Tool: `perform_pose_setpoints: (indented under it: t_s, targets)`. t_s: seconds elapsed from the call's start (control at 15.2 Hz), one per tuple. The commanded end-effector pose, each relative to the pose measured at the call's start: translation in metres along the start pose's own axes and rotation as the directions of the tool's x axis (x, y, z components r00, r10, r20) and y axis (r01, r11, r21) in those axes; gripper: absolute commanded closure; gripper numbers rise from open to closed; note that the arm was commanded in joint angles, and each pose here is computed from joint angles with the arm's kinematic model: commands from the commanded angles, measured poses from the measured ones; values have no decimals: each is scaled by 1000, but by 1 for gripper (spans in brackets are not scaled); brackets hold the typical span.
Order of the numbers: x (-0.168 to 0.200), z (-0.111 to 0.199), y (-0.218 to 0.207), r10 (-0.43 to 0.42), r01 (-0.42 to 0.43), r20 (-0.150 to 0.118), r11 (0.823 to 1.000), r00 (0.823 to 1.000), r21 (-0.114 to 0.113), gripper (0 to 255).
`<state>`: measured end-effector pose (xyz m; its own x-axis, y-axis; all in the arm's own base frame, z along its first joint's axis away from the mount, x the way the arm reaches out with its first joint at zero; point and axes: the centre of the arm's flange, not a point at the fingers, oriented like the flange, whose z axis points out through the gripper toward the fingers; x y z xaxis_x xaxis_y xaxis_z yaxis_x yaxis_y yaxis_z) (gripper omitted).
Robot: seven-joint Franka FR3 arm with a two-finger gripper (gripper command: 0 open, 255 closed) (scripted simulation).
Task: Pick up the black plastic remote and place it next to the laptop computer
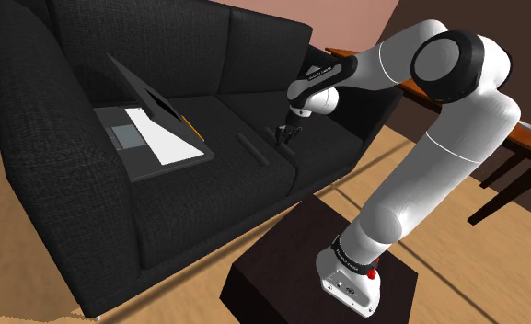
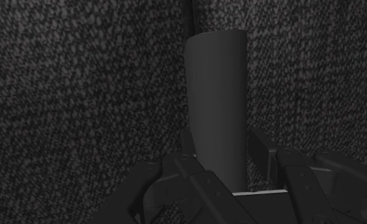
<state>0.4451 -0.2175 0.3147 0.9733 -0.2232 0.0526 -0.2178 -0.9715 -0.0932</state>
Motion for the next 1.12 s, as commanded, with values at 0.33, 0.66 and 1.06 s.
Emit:
perform_pose_setpoints:
  t_s: [0.33,0.66,1.06]
  targets:
    - [1,-30,-4,-2,2,3,1000,1000,1,255]
    - [3,-56,-7,-2,2,3,1000,1000,1,255]
    - [4,-88,-10,-2,2,3,1000,1000,1,255]
